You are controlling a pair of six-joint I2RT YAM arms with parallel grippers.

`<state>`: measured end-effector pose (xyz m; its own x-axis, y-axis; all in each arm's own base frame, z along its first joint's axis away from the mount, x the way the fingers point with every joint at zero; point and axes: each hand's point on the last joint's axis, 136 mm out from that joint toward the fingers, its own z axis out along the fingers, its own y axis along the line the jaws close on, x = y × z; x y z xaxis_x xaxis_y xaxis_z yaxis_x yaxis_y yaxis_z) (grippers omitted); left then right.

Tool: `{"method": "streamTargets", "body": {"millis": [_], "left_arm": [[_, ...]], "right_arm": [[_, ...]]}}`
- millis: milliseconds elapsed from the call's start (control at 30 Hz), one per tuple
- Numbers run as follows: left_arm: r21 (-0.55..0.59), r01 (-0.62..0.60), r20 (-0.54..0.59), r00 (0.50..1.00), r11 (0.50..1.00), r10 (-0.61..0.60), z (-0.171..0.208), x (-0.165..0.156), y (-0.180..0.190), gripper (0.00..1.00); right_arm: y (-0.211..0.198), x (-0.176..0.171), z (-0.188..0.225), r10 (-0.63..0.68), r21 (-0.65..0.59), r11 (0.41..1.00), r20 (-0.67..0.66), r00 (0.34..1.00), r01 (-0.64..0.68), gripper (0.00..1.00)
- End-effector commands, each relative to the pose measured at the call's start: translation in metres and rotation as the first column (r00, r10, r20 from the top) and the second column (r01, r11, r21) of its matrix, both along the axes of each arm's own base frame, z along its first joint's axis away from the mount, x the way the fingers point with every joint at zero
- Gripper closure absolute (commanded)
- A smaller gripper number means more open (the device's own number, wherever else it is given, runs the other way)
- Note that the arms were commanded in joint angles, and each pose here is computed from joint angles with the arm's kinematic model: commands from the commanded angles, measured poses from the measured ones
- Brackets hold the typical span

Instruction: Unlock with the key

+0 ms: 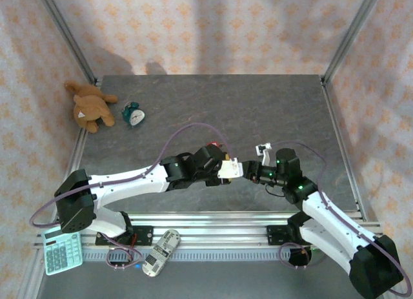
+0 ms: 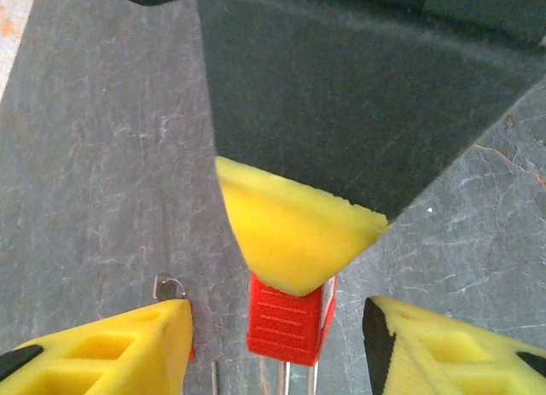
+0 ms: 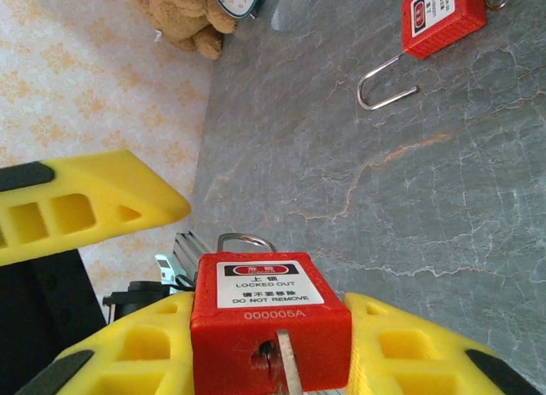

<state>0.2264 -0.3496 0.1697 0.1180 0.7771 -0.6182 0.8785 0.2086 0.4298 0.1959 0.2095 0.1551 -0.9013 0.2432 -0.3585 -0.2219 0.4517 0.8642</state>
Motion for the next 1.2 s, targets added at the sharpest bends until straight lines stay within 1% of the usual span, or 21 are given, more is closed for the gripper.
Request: {"method": "streamTargets", "body": {"millis": [0,367,533,667,800,833,867,933,967,1033,1133,1167], "left_arm": [[-0.029,0.031,0.003,1.0,0.999,-0.031,0.011,-0.002,-0.011,0.44],[-0.029,0.039,-0.028,0.999,0.999,-0.04,0.001,-0.004,-0.016,0.58],[-0.025,0.03,-0.029,0.999,0.999,-0.031,-0.001,-0.004,-0.014,0.59],[-0.023,0.014,-0.012,1.0,1.0,-0.014,-0.001,-0.001,-0.01,0.75],[-0.028,-0.001,0.005,1.0,1.0,0.001,0.003,0.001,-0.007,0.84],[-0.03,-0.006,0.01,1.0,1.0,0.006,0.004,0.002,-0.007,0.85],[-0.029,-0.013,0.015,1.0,1.0,0.014,0.004,0.004,-0.006,0.86],[-0.028,-0.029,0.033,0.999,0.999,0.03,0.005,0.007,-0.005,0.88],[-0.027,-0.048,0.052,0.997,0.998,0.05,0.006,0.011,-0.003,0.88],[-0.026,-0.09,0.095,0.991,0.996,0.092,0.008,0.019,0.002,0.89],[-0.017,-0.14,0.186,0.973,0.99,0.14,0.011,0.03,0.009,0.91],[-0.013,-0.15,0.222,0.964,0.989,0.149,0.012,0.032,0.011,0.91]], "right_arm": [[0.006,0.0,0.029,0.028,0.035,0.999,0.093,0.995,-0.032,0.77],[0.006,-0.002,0.035,0.036,0.052,0.998,0.112,0.993,-0.042,0.78],[0.006,-0.002,0.04,0.03,0.06,0.997,0.129,0.991,-0.038,0.78],[0.006,-0.001,0.041,0.033,0.058,0.997,0.127,0.991,-0.041,0.78],[0.007,0.0,0.041,0.034,0.055,0.998,0.124,0.992,-0.041,0.77],[0.007,0.001,0.04,0.029,0.053,0.998,0.122,0.992,-0.036,0.75],[0.005,0.002,0.039,0.019,0.046,0.999,0.116,0.993,-0.024,0.68],[0.002,0.004,0.036,0.002,0.018,1.0,0.115,0.993,-0.004,0.48],[0.0,0.005,0.036,-0.011,0.003,1.0,0.117,0.993,0.011,0.42],[-0.009,0.009,0.035,-0.067,-0.023,0.997,0.118,0.991,0.07,0.34],[-0.03,0.021,0.033,-0.198,-0.057,0.977,0.102,0.975,0.205,0.3],[-0.034,0.023,0.033,-0.226,-0.054,0.971,0.094,0.969,0.232,0.3]]}}
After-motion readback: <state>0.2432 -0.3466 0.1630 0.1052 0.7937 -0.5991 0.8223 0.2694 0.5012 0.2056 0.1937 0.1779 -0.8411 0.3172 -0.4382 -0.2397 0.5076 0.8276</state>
